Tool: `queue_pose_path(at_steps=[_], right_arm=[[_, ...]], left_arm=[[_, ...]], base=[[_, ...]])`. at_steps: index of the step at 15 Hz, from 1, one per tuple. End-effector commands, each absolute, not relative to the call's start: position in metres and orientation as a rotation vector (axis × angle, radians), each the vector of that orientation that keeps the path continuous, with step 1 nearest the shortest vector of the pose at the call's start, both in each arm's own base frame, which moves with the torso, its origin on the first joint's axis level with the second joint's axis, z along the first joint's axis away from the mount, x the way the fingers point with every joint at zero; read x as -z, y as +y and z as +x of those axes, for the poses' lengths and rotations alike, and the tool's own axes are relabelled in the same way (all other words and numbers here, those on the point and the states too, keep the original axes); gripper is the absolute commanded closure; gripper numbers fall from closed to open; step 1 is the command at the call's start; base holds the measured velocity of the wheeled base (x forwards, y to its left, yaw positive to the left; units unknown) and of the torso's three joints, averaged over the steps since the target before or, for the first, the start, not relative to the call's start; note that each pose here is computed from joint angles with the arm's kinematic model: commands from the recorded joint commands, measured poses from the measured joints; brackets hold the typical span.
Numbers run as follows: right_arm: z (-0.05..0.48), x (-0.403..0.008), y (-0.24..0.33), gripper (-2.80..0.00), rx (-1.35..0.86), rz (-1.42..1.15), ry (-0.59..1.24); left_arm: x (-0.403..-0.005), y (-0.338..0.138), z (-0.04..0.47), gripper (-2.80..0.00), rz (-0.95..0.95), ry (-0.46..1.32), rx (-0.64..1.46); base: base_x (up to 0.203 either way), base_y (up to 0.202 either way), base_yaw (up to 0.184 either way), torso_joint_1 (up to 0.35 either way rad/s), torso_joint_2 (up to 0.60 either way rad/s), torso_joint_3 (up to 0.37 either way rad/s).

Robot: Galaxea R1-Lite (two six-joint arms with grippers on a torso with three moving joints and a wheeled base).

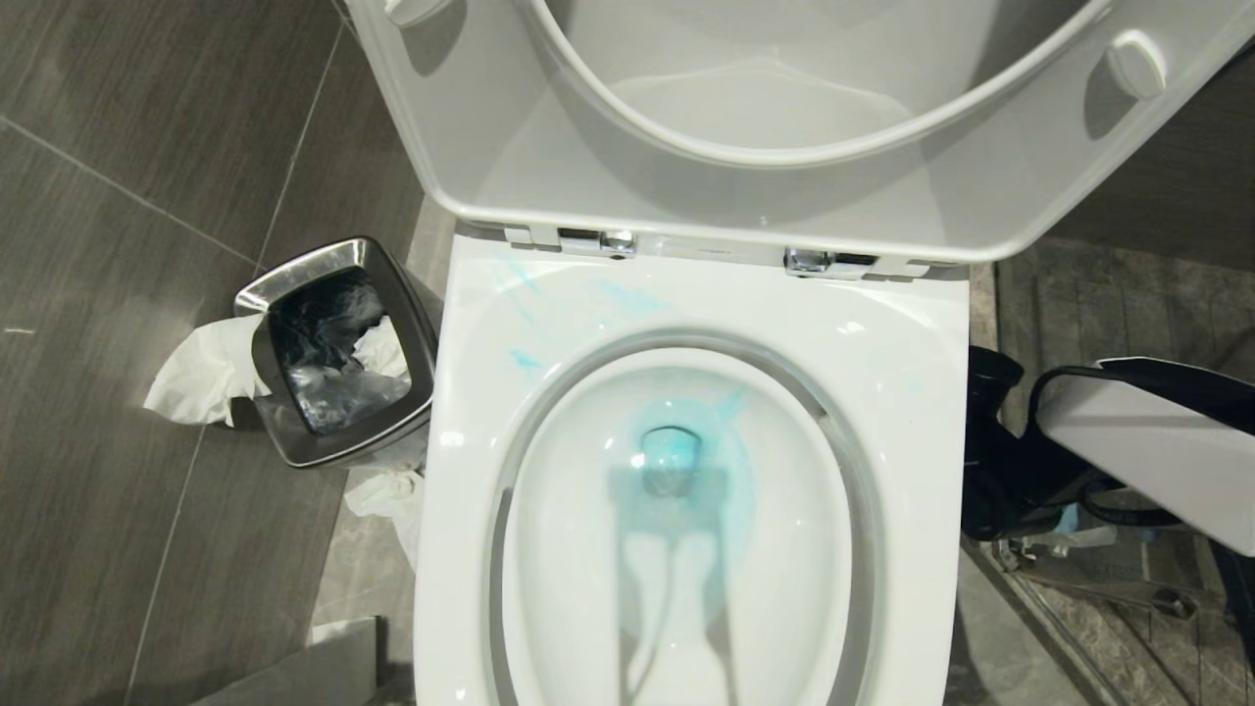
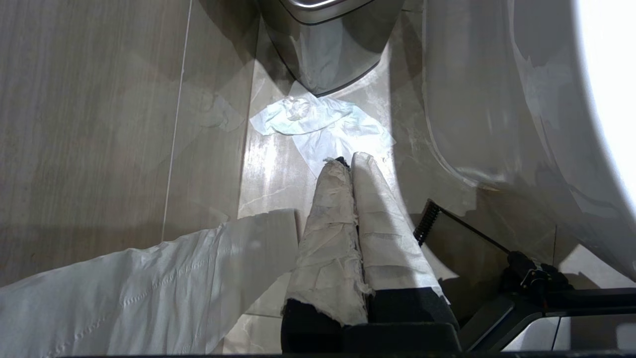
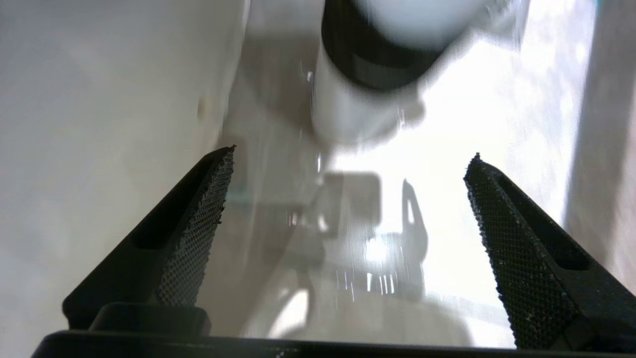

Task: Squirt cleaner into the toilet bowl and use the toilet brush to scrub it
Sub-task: Place the cleaning agent on the floor

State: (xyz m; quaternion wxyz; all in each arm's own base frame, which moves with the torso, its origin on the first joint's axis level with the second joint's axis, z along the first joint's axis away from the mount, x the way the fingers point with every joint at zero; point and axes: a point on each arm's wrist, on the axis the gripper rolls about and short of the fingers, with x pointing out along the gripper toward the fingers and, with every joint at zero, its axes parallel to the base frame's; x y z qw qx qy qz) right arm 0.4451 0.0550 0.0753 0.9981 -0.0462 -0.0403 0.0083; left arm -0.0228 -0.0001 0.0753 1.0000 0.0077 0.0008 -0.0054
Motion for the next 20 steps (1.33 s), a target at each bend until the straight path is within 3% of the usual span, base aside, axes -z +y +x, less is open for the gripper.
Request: queue_pose_path(at_steps=[1,4,5,13,20], right_arm=[[0.415,-0.085,0.051,-2.80,-0.018,-0.097,-0.046],[0.383,-0.094,0.047,-2.80,-0.027,-0.095,-0.066],[0.376,-0.096,0.046,0.00,-0.027,-0.096,-0.086],[0.338,-0.113,0.041,0.00,-0.018,-0.107,-0.079],[0.269,-0.132,0.031,0.00,0.032,-0.090,-0.043]], left_arm=[[-0.075,0.000,-0.023,0.00,0.015,0.003,0.011],[-0.075,0.000,-0.023,0.00,0.015,0.003,0.009],[-0.075,0.000,-0.023,0.00,0.015,0.003,0.011],[-0.075,0.000,-0.023,0.00,0.008,0.003,0.008],[-0.075,0.000,-0.023,0.00,0.006,0.003,0.008]], base=[[0.000,0.000,0.000,0.000,0.00,0.000],[0.000,0.000,0.000,0.000,0.00,0.000],[0.000,0.000,0.000,0.000,0.00,0.000],[0.000,0.000,0.000,0.000,0.00,0.000],[0.000,0.000,0.000,0.000,0.00,0.000]])
